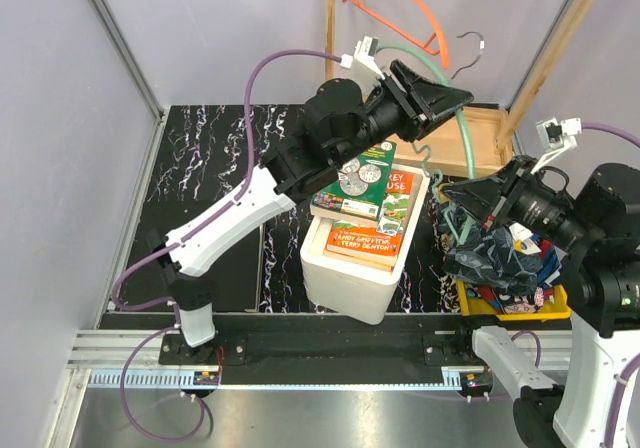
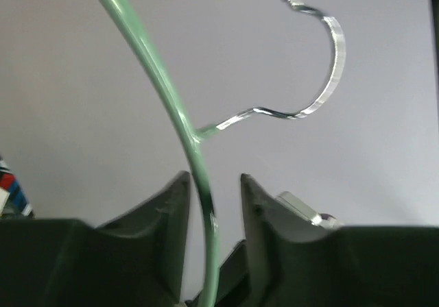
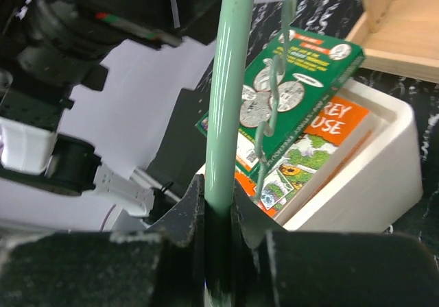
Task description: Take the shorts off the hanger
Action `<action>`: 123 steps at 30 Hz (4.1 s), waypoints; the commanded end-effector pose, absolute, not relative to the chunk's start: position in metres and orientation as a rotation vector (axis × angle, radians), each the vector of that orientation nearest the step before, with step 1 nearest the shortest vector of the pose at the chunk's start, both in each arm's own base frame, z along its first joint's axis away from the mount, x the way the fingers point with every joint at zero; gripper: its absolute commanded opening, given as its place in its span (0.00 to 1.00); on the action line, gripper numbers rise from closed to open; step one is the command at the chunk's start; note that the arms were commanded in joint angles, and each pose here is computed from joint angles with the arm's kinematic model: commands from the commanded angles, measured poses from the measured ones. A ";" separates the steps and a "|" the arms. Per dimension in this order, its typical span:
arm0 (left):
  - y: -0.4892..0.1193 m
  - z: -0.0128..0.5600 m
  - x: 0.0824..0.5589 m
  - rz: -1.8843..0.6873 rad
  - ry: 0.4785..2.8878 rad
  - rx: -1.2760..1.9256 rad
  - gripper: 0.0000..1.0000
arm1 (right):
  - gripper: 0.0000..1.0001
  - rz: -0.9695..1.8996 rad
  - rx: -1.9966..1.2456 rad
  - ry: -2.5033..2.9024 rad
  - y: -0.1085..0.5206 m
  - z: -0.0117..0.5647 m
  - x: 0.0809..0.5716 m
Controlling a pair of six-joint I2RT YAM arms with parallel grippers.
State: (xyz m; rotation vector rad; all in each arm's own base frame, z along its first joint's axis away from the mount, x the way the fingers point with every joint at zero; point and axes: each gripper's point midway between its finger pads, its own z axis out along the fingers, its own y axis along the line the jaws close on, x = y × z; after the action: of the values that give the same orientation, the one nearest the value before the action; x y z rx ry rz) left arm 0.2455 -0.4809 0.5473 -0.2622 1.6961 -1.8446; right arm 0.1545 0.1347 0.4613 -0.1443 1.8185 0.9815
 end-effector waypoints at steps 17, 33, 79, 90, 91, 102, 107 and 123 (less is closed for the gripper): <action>-0.251 0.561 0.175 -1.208 1.396 0.338 0.85 | 0.00 0.567 0.227 1.723 0.065 0.510 0.214; -0.209 0.541 0.181 -0.933 1.378 0.360 0.92 | 0.00 0.887 -0.063 1.519 0.118 0.567 0.173; -0.182 0.501 0.180 -0.669 1.536 0.520 0.99 | 0.00 1.225 0.263 1.724 0.080 0.532 0.447; -0.185 0.498 0.181 -0.688 1.555 0.512 0.99 | 0.00 1.273 0.454 1.815 0.056 0.494 0.449; -0.186 0.498 0.181 -0.694 1.559 0.508 0.99 | 0.00 1.255 0.481 1.844 0.053 0.482 0.449; -0.196 0.495 0.181 -0.751 1.591 0.493 0.99 | 0.59 0.798 0.576 2.086 0.014 0.419 0.420; -0.201 0.497 0.184 -0.770 1.602 0.476 0.99 | 1.00 0.649 0.571 2.079 0.001 0.429 0.401; -0.207 0.509 0.209 -0.863 1.571 0.197 0.99 | 1.00 0.418 0.604 2.228 0.001 0.390 0.276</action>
State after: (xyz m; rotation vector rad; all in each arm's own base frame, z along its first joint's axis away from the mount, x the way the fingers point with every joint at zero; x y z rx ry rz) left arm 0.2015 -0.2155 0.4803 0.3636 1.6728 -0.8064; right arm 0.3178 -0.0025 0.4194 0.5666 2.1070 0.4577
